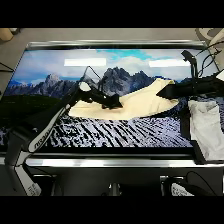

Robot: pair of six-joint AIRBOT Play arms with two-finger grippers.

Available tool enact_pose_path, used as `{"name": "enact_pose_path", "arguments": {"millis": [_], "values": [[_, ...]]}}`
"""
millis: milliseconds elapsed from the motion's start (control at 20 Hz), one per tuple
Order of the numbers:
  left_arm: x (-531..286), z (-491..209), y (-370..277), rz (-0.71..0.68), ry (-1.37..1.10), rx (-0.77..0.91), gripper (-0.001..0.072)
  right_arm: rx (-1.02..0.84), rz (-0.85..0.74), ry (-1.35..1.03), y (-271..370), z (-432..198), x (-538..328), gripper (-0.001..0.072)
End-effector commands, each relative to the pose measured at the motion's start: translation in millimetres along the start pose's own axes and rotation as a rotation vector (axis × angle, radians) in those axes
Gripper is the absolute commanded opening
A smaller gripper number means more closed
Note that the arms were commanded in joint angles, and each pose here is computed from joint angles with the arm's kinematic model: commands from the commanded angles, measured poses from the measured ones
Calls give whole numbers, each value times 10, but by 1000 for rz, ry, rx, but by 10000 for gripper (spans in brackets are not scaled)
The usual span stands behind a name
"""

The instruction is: Fold the shirts.

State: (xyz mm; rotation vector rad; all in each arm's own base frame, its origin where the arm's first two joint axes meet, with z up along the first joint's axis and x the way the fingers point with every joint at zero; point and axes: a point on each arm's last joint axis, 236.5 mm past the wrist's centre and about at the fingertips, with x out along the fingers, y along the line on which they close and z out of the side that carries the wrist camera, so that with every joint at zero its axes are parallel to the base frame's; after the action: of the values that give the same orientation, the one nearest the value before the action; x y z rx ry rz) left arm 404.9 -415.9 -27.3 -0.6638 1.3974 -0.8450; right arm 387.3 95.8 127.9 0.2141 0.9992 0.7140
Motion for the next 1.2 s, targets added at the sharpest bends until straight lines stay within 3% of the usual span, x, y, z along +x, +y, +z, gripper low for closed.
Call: {"name": "enact_pose_path", "arguments": {"millis": [0, 200, 400, 650, 850, 1100, 1150], "values": [[467, -214, -371, -110, 9, -40, 26, -21, 2, -10, 365, -69, -309, 22], [772, -455, -429, -130, 54, -72, 26, -6, -11, -37, 468, -53, -420, 22], [326, -146, -376, -101, -7, 55, 23, 40, -33, -49, 319, 18, -319, 22], [-1640, 623, -253, 99, -274, 248, 23, 15, 59, -67, 593, 332, 596, 22], [-3327, 766, -521, 138, -574, 287, 24, 135, 200, -69, 916, 405, 1710, 22], [-4245, 370, -970, 188, -734, 399, 25, 340, 330, 16, 1131, 55, 2705, 25], [-4288, 313, -1056, 188, -746, 417, 25, 367, 350, 21, 1173, 19, 2799, 54]]}}
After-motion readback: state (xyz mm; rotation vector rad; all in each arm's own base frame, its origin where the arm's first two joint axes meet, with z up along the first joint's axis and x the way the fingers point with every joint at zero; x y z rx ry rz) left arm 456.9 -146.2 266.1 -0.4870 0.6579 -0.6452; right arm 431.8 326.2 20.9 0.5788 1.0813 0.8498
